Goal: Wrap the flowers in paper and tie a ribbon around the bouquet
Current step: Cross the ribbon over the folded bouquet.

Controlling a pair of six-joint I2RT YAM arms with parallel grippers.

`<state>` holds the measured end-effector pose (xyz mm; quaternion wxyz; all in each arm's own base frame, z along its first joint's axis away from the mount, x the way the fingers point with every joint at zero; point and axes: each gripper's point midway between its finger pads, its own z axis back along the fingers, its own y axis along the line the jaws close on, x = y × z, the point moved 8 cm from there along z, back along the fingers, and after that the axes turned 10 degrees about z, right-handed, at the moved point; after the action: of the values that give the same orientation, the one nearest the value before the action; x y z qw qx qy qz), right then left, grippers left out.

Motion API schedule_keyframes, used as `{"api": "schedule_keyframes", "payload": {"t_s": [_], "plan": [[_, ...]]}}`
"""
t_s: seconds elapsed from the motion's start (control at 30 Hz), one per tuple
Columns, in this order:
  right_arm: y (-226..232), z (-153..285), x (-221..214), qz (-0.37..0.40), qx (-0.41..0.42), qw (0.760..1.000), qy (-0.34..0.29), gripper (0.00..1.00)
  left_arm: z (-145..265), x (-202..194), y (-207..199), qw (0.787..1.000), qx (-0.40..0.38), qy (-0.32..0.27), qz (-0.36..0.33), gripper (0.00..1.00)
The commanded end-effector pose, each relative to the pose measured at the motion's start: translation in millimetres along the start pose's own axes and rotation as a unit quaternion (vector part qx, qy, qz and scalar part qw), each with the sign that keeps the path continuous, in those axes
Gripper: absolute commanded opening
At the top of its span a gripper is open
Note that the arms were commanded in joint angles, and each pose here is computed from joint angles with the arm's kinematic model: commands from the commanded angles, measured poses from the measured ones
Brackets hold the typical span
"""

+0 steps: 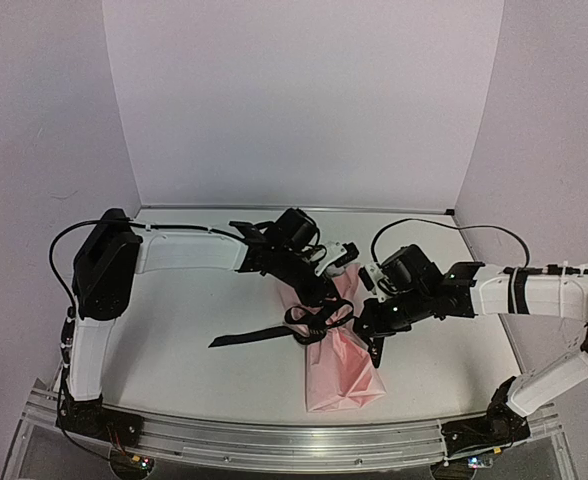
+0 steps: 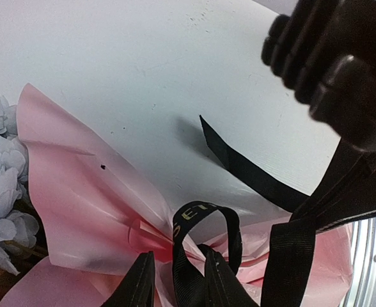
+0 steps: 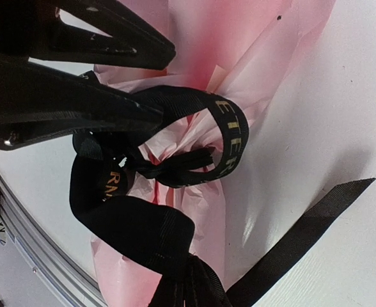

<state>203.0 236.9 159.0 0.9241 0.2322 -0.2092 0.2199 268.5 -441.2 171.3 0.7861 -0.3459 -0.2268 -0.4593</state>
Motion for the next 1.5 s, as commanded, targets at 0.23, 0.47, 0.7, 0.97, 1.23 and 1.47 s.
{"api": "schedule_keyframes", "payload": {"t_s": [0.23,0.47,0.7,0.97,1.23,1.47], "plan": [[1,11,6,0.003,-0.001,1.000,-0.016,0.00,-2,4,0,1.000,-0.013,0.000,-0.006,0.25],[4,10,9,0.008,0.004,1.000,-0.013,0.00,5,6,-4,1.000,-0.021,-0.007,-0.010,0.04],[6,13,17,0.014,0.016,0.999,-0.028,0.00,16,10,-11,0.999,-0.029,-0.023,-0.014,0.00],[18,1,27,-0.026,0.070,0.997,-0.011,0.00,28,14,-16,0.999,-0.029,-0.041,-0.006,0.00],[9,-20,47,-0.134,0.120,0.983,-0.031,0.00,38,10,-21,0.998,-0.032,-0.047,-0.006,0.00],[7,-31,64,-0.193,0.162,0.968,-0.017,0.00,41,8,-25,0.998,-0.048,-0.040,-0.015,0.00]]}}
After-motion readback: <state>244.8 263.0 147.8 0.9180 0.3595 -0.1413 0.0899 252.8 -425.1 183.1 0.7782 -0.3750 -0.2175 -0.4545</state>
